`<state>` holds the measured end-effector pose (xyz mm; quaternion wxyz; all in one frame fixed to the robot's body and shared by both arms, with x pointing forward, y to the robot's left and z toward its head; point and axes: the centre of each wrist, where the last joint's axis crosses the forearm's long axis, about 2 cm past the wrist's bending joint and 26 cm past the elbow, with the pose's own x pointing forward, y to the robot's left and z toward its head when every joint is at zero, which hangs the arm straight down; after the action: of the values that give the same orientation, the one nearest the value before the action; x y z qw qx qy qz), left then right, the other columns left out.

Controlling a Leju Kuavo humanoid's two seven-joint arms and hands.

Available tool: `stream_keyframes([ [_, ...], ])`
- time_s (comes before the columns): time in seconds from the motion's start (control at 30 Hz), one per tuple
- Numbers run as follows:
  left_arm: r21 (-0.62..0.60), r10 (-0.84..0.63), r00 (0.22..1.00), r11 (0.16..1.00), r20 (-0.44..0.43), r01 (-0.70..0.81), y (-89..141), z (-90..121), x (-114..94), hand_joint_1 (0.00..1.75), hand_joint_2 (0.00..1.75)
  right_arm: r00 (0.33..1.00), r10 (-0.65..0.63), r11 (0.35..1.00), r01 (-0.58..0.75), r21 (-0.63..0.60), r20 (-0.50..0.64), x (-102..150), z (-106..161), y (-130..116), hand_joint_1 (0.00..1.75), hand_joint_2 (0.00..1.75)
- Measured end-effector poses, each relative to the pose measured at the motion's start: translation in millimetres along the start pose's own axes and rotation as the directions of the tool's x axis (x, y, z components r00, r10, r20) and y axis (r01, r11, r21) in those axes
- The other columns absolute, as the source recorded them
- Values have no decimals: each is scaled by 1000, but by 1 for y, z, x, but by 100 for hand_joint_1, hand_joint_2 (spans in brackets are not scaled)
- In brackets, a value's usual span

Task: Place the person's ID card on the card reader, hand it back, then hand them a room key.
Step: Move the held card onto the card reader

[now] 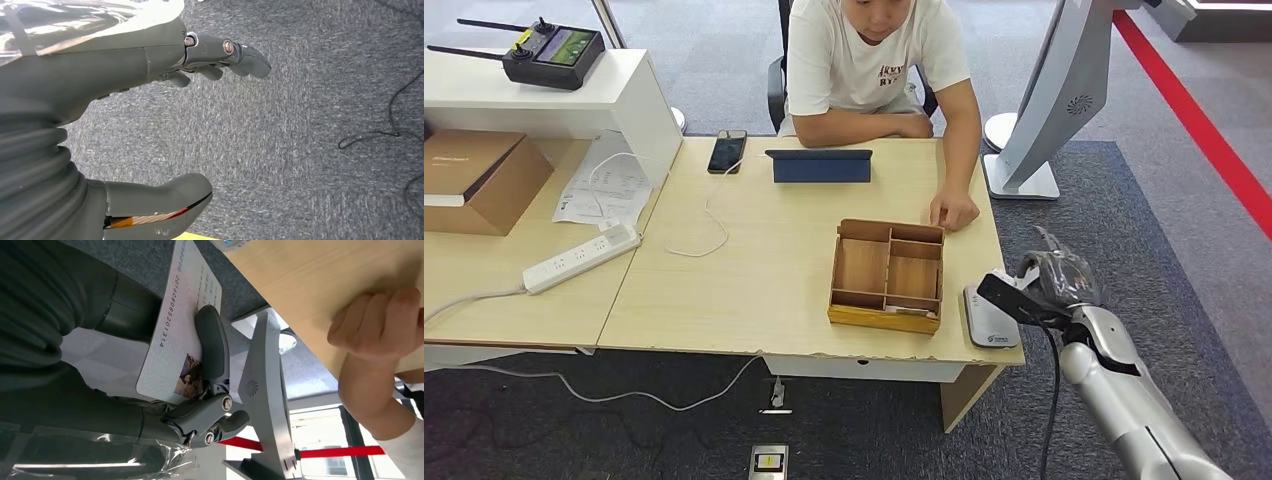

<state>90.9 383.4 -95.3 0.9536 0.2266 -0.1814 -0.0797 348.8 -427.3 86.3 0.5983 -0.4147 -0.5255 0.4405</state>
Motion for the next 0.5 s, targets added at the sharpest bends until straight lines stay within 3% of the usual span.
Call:
stream_keyframes([
  [0.5, -11, -12, 1000, 1000, 6, 12, 1, 0, 0, 0, 175, 999, 3, 998, 1, 68, -49, -12, 15, 20, 175, 175],
])
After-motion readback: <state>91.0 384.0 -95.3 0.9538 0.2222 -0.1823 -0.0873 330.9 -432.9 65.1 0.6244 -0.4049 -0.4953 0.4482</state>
